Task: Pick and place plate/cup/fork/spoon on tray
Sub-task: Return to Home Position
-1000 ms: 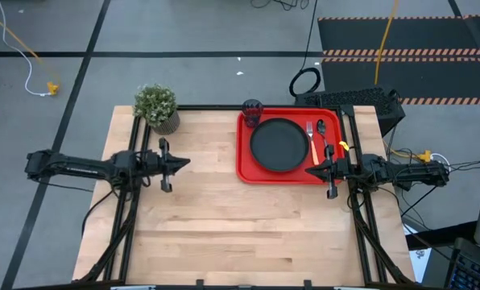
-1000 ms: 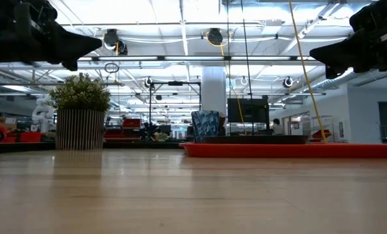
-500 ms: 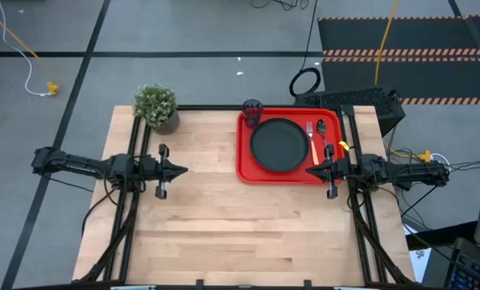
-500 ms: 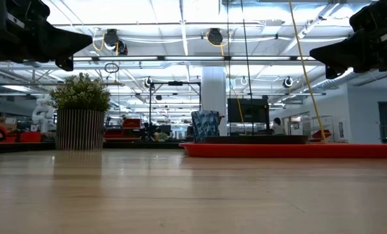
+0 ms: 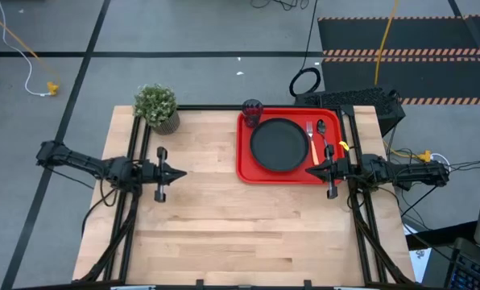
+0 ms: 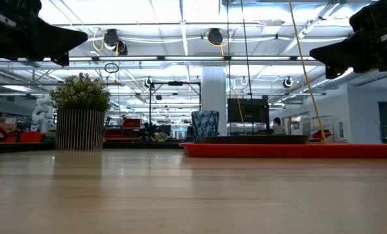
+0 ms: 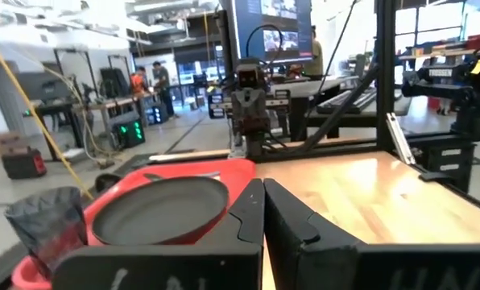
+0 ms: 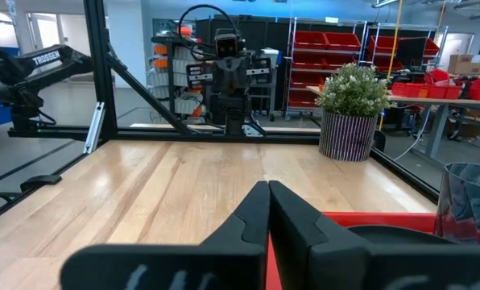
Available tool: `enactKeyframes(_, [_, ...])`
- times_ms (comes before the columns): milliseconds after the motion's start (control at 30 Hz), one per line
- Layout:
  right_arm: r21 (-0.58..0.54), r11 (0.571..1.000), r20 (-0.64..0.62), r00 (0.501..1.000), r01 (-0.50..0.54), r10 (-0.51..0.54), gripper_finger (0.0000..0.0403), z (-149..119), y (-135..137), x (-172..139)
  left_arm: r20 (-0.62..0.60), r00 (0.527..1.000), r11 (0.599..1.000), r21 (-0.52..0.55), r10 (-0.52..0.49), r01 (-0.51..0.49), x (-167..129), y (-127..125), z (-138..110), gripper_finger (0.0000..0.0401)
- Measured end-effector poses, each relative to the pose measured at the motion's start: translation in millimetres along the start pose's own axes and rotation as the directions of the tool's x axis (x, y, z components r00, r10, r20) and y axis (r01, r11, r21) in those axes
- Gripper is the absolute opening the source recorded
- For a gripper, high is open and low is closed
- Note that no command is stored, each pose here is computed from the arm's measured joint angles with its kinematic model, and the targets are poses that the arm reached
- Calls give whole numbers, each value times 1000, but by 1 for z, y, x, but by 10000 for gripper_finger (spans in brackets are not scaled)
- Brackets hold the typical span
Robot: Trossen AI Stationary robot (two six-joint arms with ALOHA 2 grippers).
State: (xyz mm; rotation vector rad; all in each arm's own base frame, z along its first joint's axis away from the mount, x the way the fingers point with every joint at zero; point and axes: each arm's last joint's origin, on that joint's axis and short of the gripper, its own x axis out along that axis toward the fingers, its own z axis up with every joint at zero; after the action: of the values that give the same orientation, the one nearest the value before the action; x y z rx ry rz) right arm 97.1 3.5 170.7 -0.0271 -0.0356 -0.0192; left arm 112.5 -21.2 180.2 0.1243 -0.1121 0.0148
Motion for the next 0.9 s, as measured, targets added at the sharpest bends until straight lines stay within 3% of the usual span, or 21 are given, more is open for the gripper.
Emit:
enactKeyframes(400, [0,1000,0,1000,0,0,0,0,0,0,57,998,999,35,31,-33,-18,7,4,0])
enactKeyframes(900, [0,1000,0,1000,0,0,0,0,0,0,-7,995,993,59,103,-103,-17,17,0,0])
